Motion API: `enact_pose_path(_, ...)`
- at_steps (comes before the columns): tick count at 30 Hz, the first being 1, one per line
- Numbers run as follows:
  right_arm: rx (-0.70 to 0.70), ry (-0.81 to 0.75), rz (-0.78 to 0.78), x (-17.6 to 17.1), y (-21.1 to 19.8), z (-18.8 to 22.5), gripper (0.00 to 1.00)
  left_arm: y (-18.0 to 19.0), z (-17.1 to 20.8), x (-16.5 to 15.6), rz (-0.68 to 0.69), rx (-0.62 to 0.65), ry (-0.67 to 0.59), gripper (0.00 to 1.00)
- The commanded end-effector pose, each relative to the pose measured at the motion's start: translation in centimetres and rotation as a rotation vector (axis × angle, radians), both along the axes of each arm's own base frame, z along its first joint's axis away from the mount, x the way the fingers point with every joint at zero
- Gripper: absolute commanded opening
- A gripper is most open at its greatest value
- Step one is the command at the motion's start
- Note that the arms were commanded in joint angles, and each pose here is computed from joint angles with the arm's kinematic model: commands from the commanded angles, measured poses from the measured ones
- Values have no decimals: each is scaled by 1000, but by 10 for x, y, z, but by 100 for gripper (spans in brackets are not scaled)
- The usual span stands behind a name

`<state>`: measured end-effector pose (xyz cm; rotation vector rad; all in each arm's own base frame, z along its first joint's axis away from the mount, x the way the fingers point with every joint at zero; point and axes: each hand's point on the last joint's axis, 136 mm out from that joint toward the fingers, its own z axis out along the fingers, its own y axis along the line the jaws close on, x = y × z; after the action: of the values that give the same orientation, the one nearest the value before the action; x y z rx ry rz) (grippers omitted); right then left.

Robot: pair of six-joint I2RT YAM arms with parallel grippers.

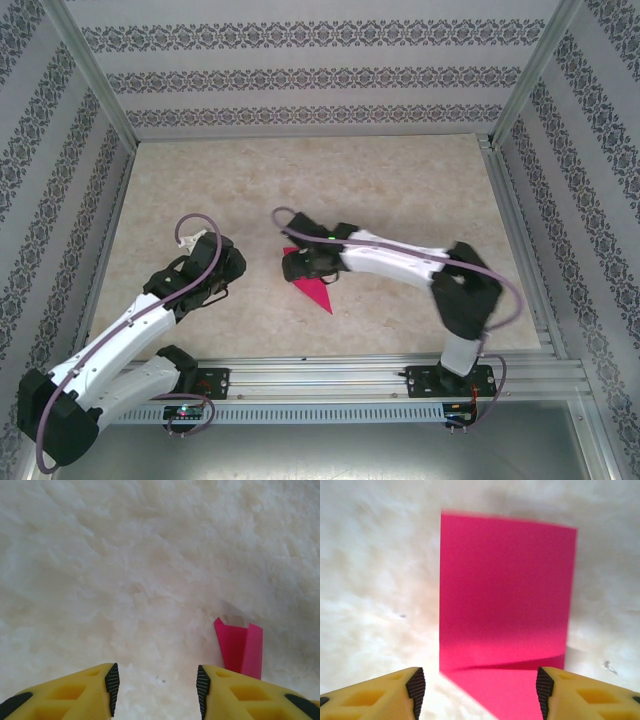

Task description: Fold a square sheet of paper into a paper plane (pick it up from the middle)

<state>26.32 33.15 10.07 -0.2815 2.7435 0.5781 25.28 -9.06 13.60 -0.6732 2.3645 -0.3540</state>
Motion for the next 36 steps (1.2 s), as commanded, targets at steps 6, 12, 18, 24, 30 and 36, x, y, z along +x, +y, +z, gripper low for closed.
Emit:
enact_pose_path(6, 426, 130, -32, 29, 5, 2, 32, -52, -26, 16, -194, -100, 136, 50)
enact_pose_path(12, 403, 193, -45, 37, 11, -28, 21, -85, -45, 21, -302, -167, 251, 50)
enact_pose_path(18, 389, 239, -147, 43, -1, -66, 19, -100, -61, 21, -344, -208, 323, 50)
enact_pose_path(24, 308, 293, -344, 37, -33, -107, 18, -111, -67, 24, -374, -245, 350, 52)
enact_pose_path(30, 343, 264, -563, 29, -59, -120, 19, -126, -69, 30, -405, -298, 367, 53)
enact_pose_path(36, 356, 304, -568, 26, -62, -133, 20, -135, -78, 39, -413, -316, 400, 52)
